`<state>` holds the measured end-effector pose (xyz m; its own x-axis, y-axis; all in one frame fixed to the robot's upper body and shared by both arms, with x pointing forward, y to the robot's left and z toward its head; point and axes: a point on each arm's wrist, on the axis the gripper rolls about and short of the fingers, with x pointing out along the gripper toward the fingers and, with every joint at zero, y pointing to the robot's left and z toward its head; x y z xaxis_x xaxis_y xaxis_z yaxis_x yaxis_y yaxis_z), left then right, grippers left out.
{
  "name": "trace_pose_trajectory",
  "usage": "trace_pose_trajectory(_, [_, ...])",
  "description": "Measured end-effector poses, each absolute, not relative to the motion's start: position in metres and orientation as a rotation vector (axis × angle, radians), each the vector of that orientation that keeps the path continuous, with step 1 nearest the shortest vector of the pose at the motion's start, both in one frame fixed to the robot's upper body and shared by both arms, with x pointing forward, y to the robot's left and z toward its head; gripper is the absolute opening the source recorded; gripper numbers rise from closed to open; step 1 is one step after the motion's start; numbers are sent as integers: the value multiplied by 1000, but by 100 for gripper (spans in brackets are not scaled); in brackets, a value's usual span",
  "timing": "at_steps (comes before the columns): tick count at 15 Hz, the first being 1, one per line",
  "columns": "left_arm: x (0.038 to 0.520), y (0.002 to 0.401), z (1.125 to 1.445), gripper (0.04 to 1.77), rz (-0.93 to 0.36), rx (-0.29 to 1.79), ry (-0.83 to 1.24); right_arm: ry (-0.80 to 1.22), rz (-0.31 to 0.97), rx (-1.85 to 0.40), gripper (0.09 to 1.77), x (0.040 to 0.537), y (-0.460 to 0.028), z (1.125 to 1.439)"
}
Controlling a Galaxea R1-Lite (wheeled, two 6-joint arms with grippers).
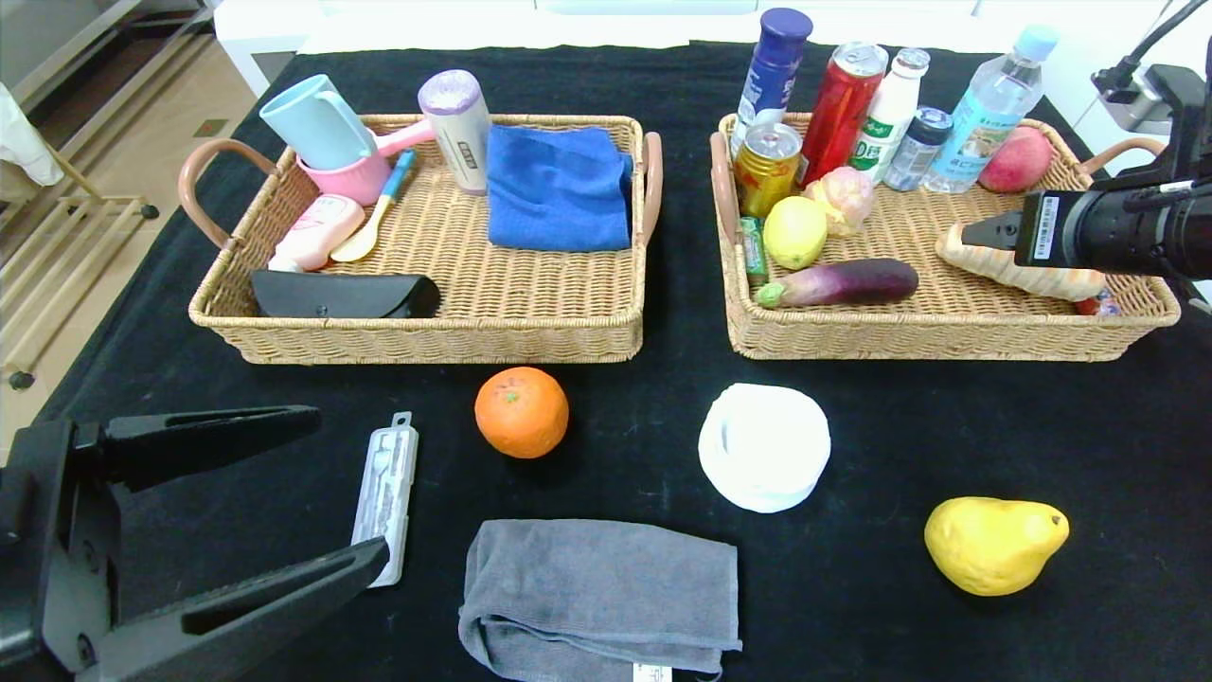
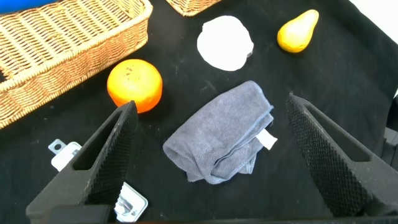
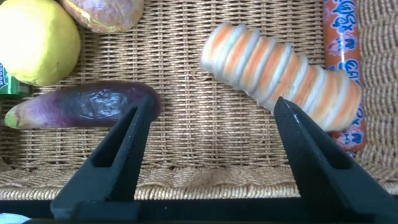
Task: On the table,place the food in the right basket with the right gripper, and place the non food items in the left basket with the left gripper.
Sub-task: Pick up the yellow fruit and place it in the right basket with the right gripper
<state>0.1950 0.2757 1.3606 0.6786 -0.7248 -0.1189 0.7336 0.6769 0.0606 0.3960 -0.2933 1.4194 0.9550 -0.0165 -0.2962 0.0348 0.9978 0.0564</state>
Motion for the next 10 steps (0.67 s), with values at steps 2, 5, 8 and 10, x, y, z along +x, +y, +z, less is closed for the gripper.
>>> trace_pose_trajectory(2, [194, 276, 1360, 172, -822, 107, 87, 325, -64, 49, 151, 388, -292, 1421])
trace_pose_trajectory(5, [194, 276, 1360, 172, -822, 107, 87, 443, -65, 53, 157, 355, -282, 1421])
trace_pose_trajectory(8, [194, 276, 1358, 172, -821, 107, 92, 560, -31, 131, 162, 313, -270, 1423])
trace_pose_trajectory(10, [194, 276, 1356, 172, -822, 110, 98, 609, -23, 186, 164, 292, -267, 1422])
